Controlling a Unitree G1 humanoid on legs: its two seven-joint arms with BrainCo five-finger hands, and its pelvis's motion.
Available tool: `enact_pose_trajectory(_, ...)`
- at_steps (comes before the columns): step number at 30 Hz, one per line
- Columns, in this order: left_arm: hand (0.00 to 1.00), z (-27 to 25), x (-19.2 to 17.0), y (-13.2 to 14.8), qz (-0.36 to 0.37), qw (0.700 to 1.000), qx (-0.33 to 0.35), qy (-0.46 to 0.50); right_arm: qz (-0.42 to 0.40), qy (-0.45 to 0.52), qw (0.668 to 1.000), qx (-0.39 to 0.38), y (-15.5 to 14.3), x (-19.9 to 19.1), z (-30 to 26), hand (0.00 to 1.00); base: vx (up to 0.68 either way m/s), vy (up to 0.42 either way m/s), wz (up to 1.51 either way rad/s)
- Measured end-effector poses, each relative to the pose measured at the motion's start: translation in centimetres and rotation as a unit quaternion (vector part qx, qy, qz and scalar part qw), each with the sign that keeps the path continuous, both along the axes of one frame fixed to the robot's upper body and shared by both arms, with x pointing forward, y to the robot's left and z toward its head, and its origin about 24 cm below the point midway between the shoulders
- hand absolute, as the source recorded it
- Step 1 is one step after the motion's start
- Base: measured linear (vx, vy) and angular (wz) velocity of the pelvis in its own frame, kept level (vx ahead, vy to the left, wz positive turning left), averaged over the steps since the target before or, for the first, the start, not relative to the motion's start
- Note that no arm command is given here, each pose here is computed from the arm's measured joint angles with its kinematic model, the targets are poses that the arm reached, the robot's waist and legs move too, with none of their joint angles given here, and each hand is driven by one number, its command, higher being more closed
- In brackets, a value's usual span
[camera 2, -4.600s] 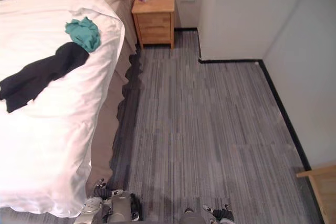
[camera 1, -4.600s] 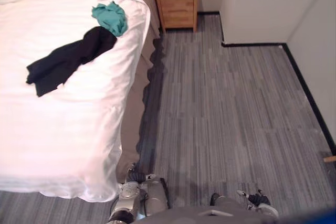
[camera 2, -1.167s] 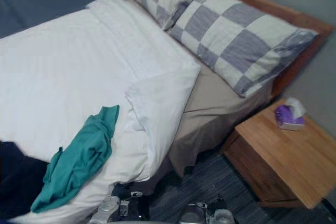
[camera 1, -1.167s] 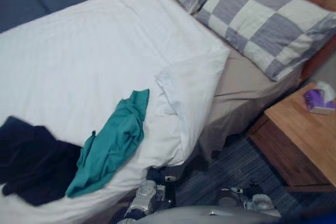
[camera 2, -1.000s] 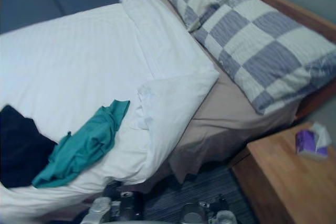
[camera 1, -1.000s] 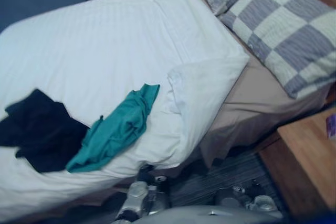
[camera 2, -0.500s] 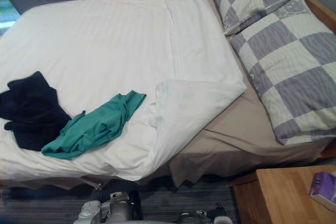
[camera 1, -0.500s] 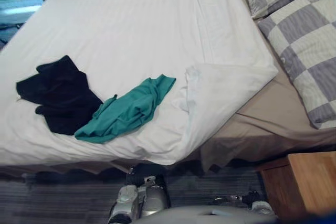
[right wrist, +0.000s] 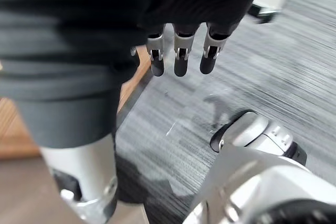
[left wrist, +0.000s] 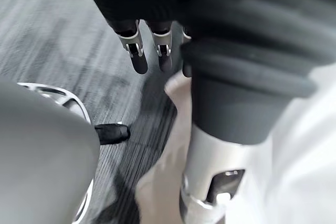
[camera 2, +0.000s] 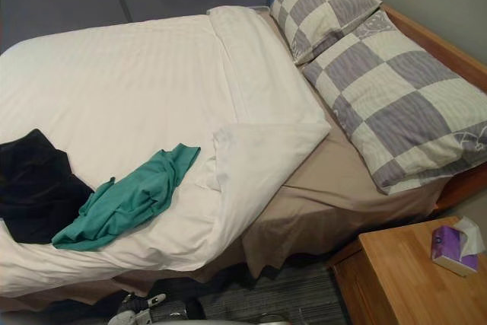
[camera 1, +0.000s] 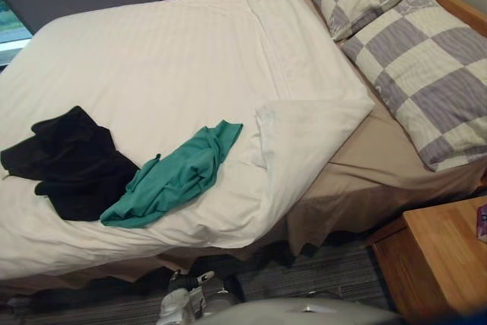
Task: Tidy the bed and pick cloth on bed and put in laundry
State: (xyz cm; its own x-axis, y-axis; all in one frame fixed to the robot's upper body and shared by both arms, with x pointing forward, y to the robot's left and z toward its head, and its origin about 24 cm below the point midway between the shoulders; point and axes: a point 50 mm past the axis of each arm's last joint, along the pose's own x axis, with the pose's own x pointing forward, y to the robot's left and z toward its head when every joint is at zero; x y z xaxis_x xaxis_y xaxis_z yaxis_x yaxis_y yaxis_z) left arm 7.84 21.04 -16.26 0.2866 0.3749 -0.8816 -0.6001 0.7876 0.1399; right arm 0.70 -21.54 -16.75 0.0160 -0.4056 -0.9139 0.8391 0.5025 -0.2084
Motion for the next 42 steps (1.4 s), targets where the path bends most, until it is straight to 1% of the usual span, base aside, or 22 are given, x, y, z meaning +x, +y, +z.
enact_pose_trajectory(1,0.0,0.0,-0.4,0.3,0.015,1.0,0.0,0.004,-0.025,-0.009,0.999,-0.019,-1.4,0.0,0.4,0.0,0.02,0.139,0.0)
enact_pose_trajectory(2,0.0,-0.1,-1.0,0.7,0.03,1.0,0.003,0.007,-0.046,-0.027,0.996,-0.065,-4.0,0.4,1.4,0.0,0.02,0.138,0.0)
enact_pose_trajectory(3,0.0,-0.1,-1.1,0.7,0.033,0.999,0.004,0.008,-0.048,-0.031,0.996,-0.075,-4.6,0.6,1.7,0.0,0.02,0.143,-0.03)
enact_pose_trajectory(5,0.0,-0.1,-2.4,1.6,0.049,0.999,0.013,0.02,-0.041,-0.086,0.979,-0.183,-10.1,3.0,5.2,0.0,0.03,0.13,-0.19)
enact_pose_trajectory(6,0.0,-0.1,-2.6,1.7,0.048,0.998,0.014,0.023,-0.025,-0.099,0.971,-0.216,-11.5,3.8,6.4,0.0,0.02,0.124,-0.21)
enact_pose_trajectory(7,0.0,-0.1,-3.6,1.8,0.049,0.998,0.016,0.033,0.002,-0.125,0.951,-0.282,-14.3,5.3,9.4,0.0,0.01,0.095,-0.07)
enact_pose_trajectory(9,0.0,-0.3,-4.3,1.4,0.03,0.998,0.014,0.045,0.043,-0.149,0.901,-0.406,-18.0,7.3,15.1,0.0,0.02,0.096,0.04)
enact_pose_trajectory(10,0.0,-0.2,-4.5,1.5,0.027,0.998,0.016,0.045,0.05,-0.155,0.887,-0.431,-18.7,7.8,16.5,0.0,0.03,0.077,0.11)
enact_pose_trajectory(12,0.0,-0.1,-4.5,1.9,-0.013,0.998,0.025,0.049,0.084,-0.146,0.842,-0.512,-20.1,9.7,20.2,0.0,0.04,0.049,0.17)
enact_pose_trajectory(13,0.0,-0.1,-4.5,1.8,-0.026,0.998,0.024,0.05,0.092,-0.145,0.835,-0.523,-20.2,10.2,20.7,0.0,0.04,0.027,0.26)
enact_pose_trajectory(15,0.0,0.0,-4.5,2.1,-0.074,0.995,0.034,0.057,0.143,-0.144,0.812,-0.548,-19.7,12.9,21.9,0.0,0.04,0.028,0.21)
enact_pose_trajectory(19,0.0,0.0,-4.4,2.1,-0.12,0.99,0.041,0.066,0.224,-0.167,0.769,-0.575,-17.9,18.0,23.8,0.0,0.05,0.025,0.26)
enact_pose_trajectory(22,0.0,0.0,-3.8,1.7,-0.162,0.984,0.046,0.066,0.288,-0.203,0.719,-0.599,-15.2,21.9,25.7,0.0,0.0,0.024,0.39)
enact_pose_trajectory(24,0.0,0.0,-3.5,1.4,-0.179,0.981,0.047,0.063,0.327,-0.236,0.684,-0.608,-12.8,24.5,27.0,0.0,0.0,0.005,0.21)
enact_pose_trajectory(26,0.0,-0.1,-3.4,1.2,-0.197,0.977,0.05,0.065,0.392,-0.27,0.637,-0.607,-9.3,27.2,27.8,0.0,0.01,-0.01,0.29)
enact_pose_trajectory(27,0.0,-0.1,-3.4,1.2,-0.201,0.976,0.051,0.065,0.408,-0.275,0.624,-0.607,-8.4,27.7,27.9,0.0,0.0,-0.015,0.31)
enact_pose_trajectory(29,0.0,0.0,-3.1,1.2,-0.209,0.974,0.053,0.063,0.454,-0.305,0.576,-0.607,-5.2,29.8,29.0,0.0,-0.03,-0.017,0.21)
enact_pose_trajectory(30,0.0,0.0,-2.7,1.2,-0.215,0.973,0.055,0.06,0.47,-0.319,0.549,-0.613,-3.7,30.8,30.1,0.0,-0.05,-0.012,0.19)
enact_pose_trajectory(31,0.0,0.0,-2.5,1.2,-0.218,0.973,0.056,0.058,0.475,-0.329,0.538,-0.614,-3.0,31.3,30.6,0.0,-0.08,-0.009,0.19)
enact_pose_trajectory(33,0.0,0.2,-1.6,1.4,-0.225,0.971,0.067,0.05,0.49,-0.351,0.498,-0.623,-0.6,32.7,32.4,0.0,-0.1,-0.012,0.15)
enact_pose_trajectory(36,0.0,0.4,-0.1,1.3,-0.228,0.97,0.074,0.035,0.501,-0.371,0.46,-0.631,1.6,34.6,34.9,0.0,-0.12,-0.008,0.1)
enact_pose_trajectory(42,0.0,1.0,2.3,1.5,-0.243,0.965,0.096,0.011,0.498,-0.376,0.43,-0.652,3.0,36.3,38.0,0.0,-0.14,-0.017,0.08)
